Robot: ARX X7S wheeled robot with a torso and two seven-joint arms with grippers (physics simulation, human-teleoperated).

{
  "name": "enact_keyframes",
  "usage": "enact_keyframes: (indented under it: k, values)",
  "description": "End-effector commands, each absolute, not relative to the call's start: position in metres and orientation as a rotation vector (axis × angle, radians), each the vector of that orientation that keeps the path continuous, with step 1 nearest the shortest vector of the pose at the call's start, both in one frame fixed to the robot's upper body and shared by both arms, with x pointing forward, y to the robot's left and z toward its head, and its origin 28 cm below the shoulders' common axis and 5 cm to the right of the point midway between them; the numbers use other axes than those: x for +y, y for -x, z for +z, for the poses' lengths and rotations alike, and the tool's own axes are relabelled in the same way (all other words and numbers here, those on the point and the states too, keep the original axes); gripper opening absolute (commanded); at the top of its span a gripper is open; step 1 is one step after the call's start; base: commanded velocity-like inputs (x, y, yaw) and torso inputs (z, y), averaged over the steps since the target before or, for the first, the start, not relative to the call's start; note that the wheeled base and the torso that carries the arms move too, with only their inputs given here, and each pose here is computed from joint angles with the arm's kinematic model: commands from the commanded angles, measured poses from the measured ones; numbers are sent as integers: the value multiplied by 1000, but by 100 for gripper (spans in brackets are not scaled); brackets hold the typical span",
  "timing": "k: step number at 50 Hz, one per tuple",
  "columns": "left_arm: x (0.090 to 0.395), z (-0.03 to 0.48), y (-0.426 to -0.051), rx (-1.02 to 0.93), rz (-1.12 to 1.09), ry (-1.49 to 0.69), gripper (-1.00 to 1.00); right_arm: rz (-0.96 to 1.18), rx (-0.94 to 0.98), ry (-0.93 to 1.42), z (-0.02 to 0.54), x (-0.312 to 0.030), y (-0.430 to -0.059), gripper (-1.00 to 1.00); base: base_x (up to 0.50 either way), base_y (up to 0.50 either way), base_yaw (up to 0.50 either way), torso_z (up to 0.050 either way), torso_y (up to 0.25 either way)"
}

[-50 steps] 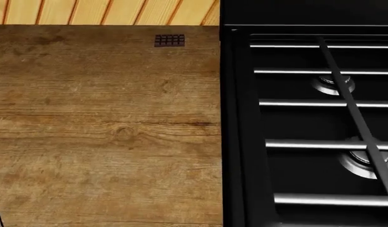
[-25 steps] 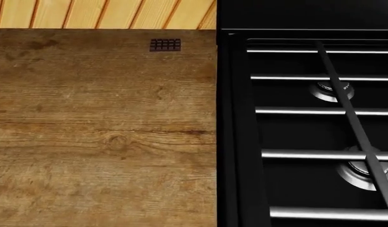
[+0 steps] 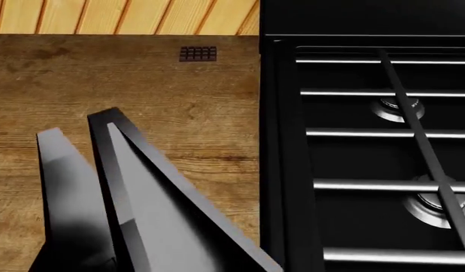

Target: Close the microwave door

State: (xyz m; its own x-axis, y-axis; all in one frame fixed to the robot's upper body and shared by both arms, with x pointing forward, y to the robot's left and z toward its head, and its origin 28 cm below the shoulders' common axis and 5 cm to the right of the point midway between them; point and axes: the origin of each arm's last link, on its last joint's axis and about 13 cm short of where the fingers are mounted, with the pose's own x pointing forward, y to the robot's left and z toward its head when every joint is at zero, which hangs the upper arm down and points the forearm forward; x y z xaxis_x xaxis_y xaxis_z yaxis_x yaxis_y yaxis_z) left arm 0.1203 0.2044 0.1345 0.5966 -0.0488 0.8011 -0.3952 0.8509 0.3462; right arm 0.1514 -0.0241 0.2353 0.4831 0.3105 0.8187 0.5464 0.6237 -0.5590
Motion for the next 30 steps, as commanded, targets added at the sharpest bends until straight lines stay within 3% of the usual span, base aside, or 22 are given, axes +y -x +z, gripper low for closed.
enact_keyframes:
  k: [1,13,30]
  values:
    - [203,133,-122,-919,200,-532,100,-151,-1119,911,254,-25,-153,100,0,0,0,0,0]
    - [202,133,-123,-921,191,-527,100,-54,-1190,758,289,-11,-157,100,0,0,0,0,0]
    - [200,132,-124,-919,177,-532,100,-143,-1231,711,351,-18,-162,100,0,0,0,0,0]
